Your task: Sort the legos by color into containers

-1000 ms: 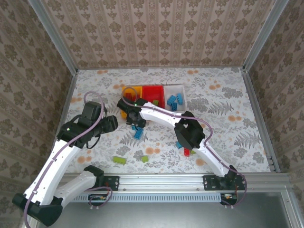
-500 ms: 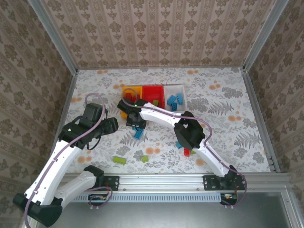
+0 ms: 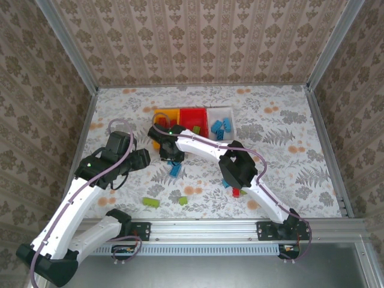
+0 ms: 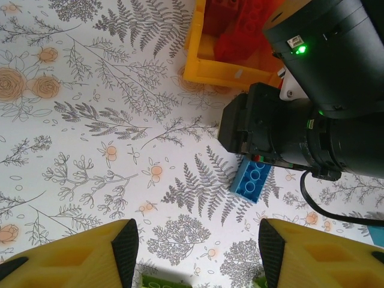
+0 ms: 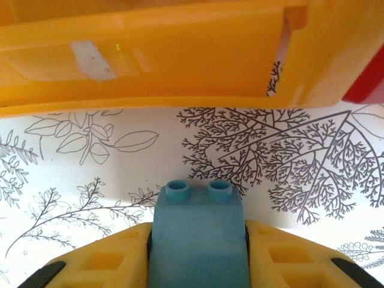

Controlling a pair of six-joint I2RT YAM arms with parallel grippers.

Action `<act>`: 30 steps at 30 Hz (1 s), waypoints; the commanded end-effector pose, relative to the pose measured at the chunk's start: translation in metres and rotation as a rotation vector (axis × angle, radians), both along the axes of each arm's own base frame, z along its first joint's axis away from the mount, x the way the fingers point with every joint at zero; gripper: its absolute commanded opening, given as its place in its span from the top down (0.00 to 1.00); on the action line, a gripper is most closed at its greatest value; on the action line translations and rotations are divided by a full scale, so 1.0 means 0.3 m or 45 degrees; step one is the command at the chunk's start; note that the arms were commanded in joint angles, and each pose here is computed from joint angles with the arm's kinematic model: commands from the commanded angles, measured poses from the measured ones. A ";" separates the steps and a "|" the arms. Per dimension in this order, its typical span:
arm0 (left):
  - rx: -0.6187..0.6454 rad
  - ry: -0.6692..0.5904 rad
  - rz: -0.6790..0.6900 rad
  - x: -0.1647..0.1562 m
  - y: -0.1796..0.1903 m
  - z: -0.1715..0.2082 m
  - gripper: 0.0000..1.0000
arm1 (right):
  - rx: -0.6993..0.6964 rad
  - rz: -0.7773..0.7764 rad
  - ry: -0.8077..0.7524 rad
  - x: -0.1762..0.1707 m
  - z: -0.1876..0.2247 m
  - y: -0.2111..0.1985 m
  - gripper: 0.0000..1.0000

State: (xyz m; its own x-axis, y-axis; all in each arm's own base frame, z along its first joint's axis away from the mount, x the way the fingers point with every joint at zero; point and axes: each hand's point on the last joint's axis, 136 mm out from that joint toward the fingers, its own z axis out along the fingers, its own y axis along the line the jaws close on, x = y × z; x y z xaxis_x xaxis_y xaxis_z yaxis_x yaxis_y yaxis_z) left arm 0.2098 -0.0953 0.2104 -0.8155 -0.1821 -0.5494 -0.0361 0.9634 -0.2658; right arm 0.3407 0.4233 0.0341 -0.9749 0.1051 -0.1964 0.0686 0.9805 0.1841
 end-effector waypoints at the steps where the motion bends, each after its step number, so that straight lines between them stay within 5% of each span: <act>1: -0.027 -0.022 0.003 0.003 -0.010 0.005 0.42 | -0.031 0.048 0.013 -0.019 0.021 -0.009 0.72; 10: -0.244 -0.144 -0.236 0.026 -0.157 0.109 0.41 | -0.047 0.157 -0.352 0.041 0.367 -0.063 0.80; 16: -0.307 -0.183 -0.386 0.061 -0.274 0.180 0.40 | -0.070 0.069 -0.503 0.072 0.537 -0.269 0.80; 25: -0.273 -0.157 -0.580 0.144 -0.492 0.156 0.39 | -0.099 -0.082 -0.450 0.169 0.476 -0.725 0.78; 30: -0.228 -0.111 -0.654 0.184 -0.613 0.093 0.39 | -0.209 -0.081 -0.316 0.241 0.361 -0.863 0.78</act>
